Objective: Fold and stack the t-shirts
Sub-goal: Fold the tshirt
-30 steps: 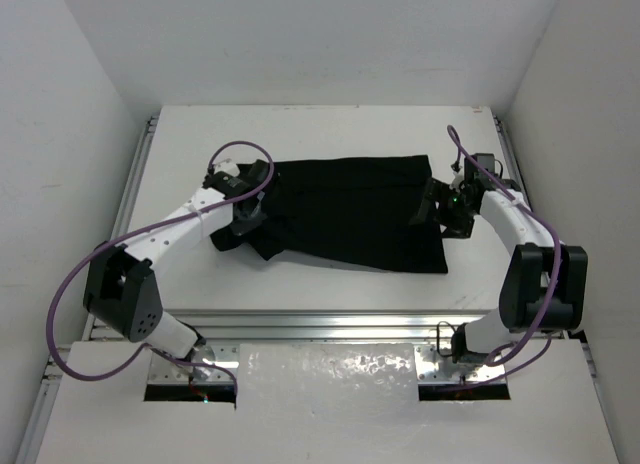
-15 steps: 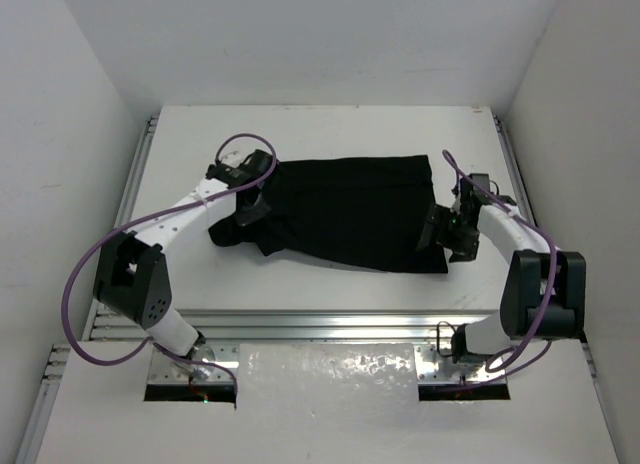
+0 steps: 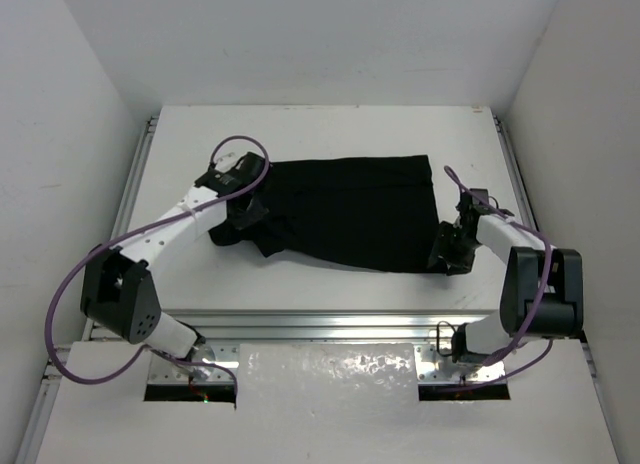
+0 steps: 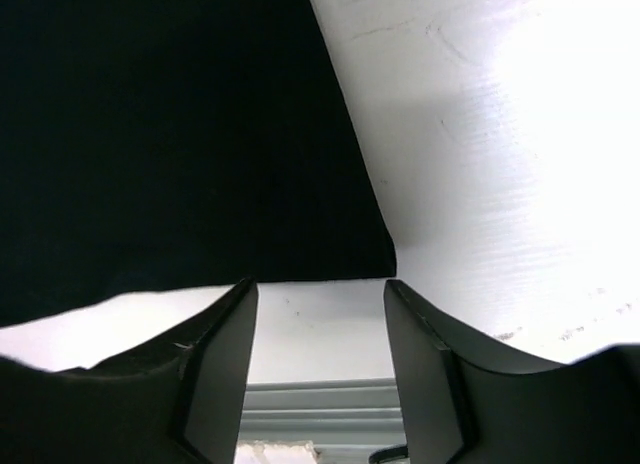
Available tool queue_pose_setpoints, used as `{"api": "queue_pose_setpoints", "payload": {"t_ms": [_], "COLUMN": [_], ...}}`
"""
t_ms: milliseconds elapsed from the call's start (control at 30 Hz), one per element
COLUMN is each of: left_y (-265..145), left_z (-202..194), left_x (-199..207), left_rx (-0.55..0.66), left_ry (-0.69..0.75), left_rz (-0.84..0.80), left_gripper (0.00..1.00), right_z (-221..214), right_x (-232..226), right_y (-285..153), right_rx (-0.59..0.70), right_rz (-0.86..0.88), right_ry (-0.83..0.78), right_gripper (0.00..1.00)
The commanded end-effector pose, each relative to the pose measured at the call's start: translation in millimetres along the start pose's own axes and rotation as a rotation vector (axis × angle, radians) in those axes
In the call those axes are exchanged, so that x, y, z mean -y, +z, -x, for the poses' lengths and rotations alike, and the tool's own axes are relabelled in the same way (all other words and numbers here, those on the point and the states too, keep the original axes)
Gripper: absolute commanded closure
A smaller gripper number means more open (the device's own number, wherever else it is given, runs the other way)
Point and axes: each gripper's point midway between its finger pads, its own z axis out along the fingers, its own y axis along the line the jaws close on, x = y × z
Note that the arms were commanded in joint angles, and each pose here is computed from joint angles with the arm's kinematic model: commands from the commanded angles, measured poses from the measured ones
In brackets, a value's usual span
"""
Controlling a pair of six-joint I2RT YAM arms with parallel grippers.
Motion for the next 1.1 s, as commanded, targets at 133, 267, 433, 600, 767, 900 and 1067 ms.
{"api": "queue_pose_setpoints", "payload": {"t_ms": [133,267,433,600,767,900,1067], "left_y": [-12,-11,-11,-24,-28,-23,-5], "left_z": [-1,-8,-14,-2,21,42,68], "left_x": [-9,-13,-21,-26,-19,-15,-11], "left_rx": [0.007,-0.006,-0.017,0.031,0.073,0.091,0.096], "left_ry": [-0.035,-0.033,-0.032,-0.075,-0.116,-0.140,-0.140], "left_rz": [-0.044,-0.043,-0.033,-0.029,-0.001,0.022,0.032], "left_gripper": [1.00,1.00,1.00,1.00,1.00,1.00,1.00], "right_z": [2,4,4,22,56,78,112], "right_x": [6,10,6,-5,-15,-21,-30], "right_y": [17,17,13,-15,-40,-44,-39], "right_rx": [0.017,0.026,0.026,0.094,0.128,0.125,0.126], "right_rz": [-0.017,-0.031,-0.015,0.012,0.014,0.012,0.008], "right_ry": [0.003,0.001,0.008,0.004,-0.041,-0.085,-0.123], "right_gripper": [0.56,0.67,0.90,0.94,1.00,1.00,1.00]}}
